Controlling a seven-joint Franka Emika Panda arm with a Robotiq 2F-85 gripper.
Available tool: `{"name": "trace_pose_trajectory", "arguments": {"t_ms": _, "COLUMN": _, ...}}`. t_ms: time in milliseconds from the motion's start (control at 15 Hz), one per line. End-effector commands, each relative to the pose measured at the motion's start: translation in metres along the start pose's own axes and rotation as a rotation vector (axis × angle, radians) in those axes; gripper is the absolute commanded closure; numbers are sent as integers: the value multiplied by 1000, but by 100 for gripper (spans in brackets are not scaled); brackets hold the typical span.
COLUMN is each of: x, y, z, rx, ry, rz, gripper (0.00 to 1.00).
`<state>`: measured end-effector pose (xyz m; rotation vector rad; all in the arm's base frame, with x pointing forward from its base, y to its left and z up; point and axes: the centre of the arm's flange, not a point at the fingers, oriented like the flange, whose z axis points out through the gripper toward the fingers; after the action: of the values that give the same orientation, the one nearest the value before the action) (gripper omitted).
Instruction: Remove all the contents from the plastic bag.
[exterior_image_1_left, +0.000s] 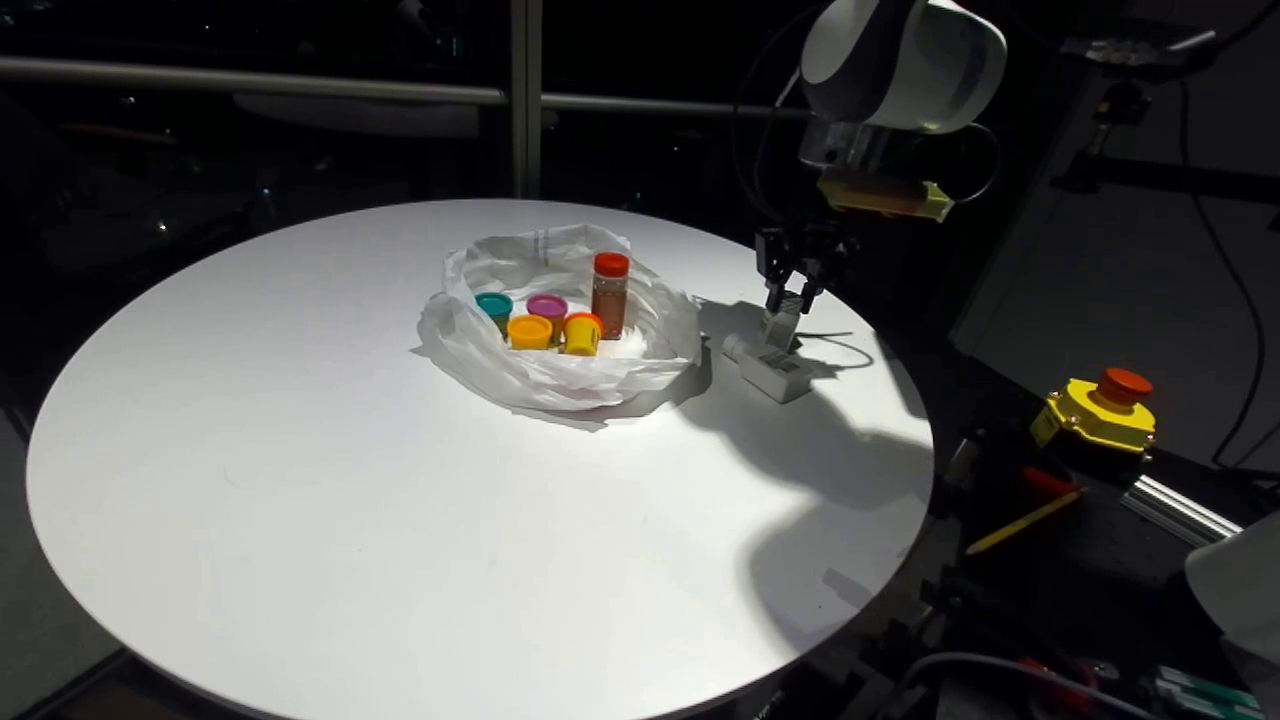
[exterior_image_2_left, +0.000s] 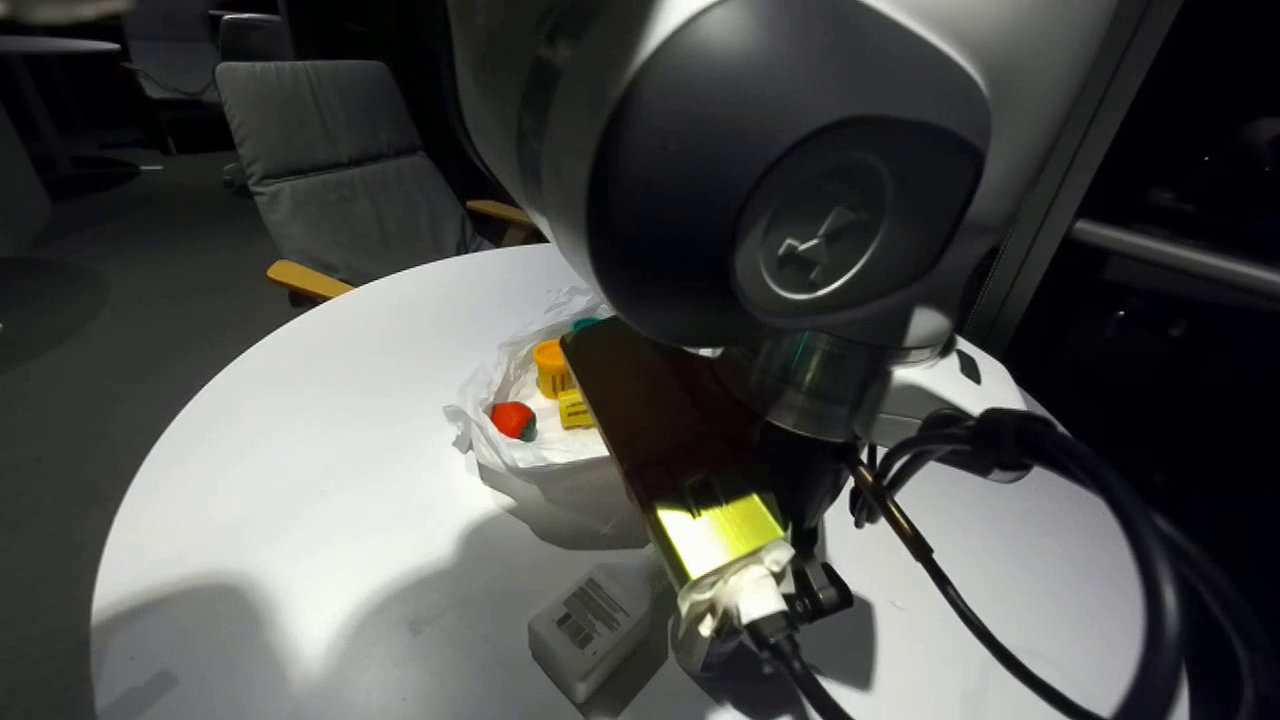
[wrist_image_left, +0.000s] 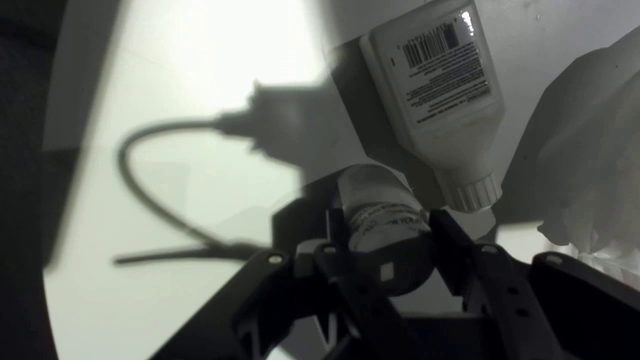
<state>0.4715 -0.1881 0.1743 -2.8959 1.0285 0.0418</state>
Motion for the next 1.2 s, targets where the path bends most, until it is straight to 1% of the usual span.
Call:
{"name": "trace_pose_trajectory", "arguments": {"t_ms": 0, "x": -1, "y": 2, "z": -15, "rx": 9, "ry": 35, "rz": 13, "gripper": 29}}
{"name": "trace_pose_trajectory", "arguments": {"t_ms": 133, "x": -11, "y": 3, "z": -46, "rx": -6, "ry": 63, "rz": 2, "gripper": 16}}
{"name": "trace_pose_trajectory", "arguments": {"t_ms": 267, "x": -20, "y": -8, "z": -71, "rx": -28, "ry": 112, "rz": -23, "gripper": 1}}
{"name": "trace_pose_trajectory", "arguments": {"t_ms": 400, "x": -24, "y": -32, "z": -102, "rx": -25, "ry": 157, "rz": -86, "gripper": 0}}
{"name": "trace_pose_trajectory", "arguments": {"t_ms": 467, "x": -21, "y": -50, "z": -113, "rx": -15, "ry": 183, "rz": -116, "gripper": 0}}
{"name": "trace_pose_trajectory", "arguments": {"t_ms": 600, "x": -14, "y": -84, "z": -131, "rx": 15, "ry": 221, "rz": -148, "gripper": 0}}
{"name": "trace_pose_trajectory", "arguments": {"t_ms": 733, "x": -10, "y": -117, "z": -140, "rx": 66, "ry": 233, "rz": -153, "gripper": 0}}
{"name": "trace_pose_trajectory", "arguments": {"t_ms": 933, "x": 1, "y": -157, "z": -132, "rx": 114, "ry": 218, "rz": -126, "gripper": 0}}
{"name": "trace_pose_trajectory", "arguments": {"t_ms": 1133, "x": 15, "y": -184, "z": -109, "rx": 121, "ry": 165, "rz": -102, "gripper": 0}}
